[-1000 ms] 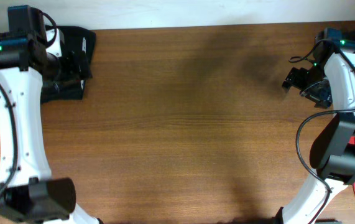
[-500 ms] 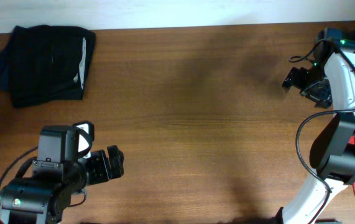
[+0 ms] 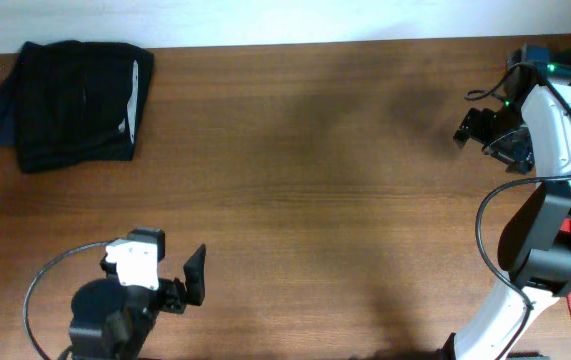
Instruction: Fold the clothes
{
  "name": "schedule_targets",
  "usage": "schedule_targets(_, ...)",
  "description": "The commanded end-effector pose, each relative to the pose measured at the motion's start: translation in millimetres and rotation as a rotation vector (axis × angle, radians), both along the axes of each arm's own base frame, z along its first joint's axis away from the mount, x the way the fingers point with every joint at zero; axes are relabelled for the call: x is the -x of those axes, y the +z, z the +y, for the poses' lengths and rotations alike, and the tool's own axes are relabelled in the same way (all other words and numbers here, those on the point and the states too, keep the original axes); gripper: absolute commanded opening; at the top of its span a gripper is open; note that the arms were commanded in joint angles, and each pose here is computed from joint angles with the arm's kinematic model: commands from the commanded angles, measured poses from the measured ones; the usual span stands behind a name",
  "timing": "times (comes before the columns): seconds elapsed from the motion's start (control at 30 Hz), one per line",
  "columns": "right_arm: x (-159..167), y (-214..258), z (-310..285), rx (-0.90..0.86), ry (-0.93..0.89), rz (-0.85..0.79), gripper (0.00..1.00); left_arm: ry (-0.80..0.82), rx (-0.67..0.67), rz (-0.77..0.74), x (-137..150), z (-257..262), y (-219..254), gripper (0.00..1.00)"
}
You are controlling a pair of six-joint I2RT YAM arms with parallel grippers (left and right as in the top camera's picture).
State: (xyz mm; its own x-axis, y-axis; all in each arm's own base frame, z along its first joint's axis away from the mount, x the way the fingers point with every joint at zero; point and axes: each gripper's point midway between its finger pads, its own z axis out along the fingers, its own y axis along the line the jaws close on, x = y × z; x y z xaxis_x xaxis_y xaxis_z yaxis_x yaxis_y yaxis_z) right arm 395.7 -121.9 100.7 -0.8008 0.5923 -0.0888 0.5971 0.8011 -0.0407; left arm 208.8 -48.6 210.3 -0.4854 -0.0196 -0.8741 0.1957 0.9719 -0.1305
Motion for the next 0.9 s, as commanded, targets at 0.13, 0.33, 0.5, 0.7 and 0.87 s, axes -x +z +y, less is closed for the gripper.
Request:
schedule_targets(0.13,-2.3,7.3,-2.8,0.011,-0.012,-0.020,0.99,0.147,-0.023,-0.125,5.4,32.9,-7.8,0.99)
schedule_targets(0.33,-2.3,7.3,-2.8,0.011,-0.012,-0.020,0.99,0.135,0.001,-0.419,-26.1,30.5,-8.3,0.99)
schedule_targets(0.5,-2.3,7.3,-2.8,0.011,-0.012,-0.020,0.99,0.136,0.007,-0.530,-33.3,30.7,-13.7,0.99)
schedule_targets(0.7,-2.3,7.3,-2.8,0.011,-0.012,-0.020,0.99,0.254,-0.018,-0.560,-37.3,51.2,-18.6,0.99)
schedule_targets(0.87,-2.3,7.3,-2.8,0.011,-0.012,-0.020,0.99,0.259,-0.037,-0.415,-37.0,52.8,-54.4,0.99)
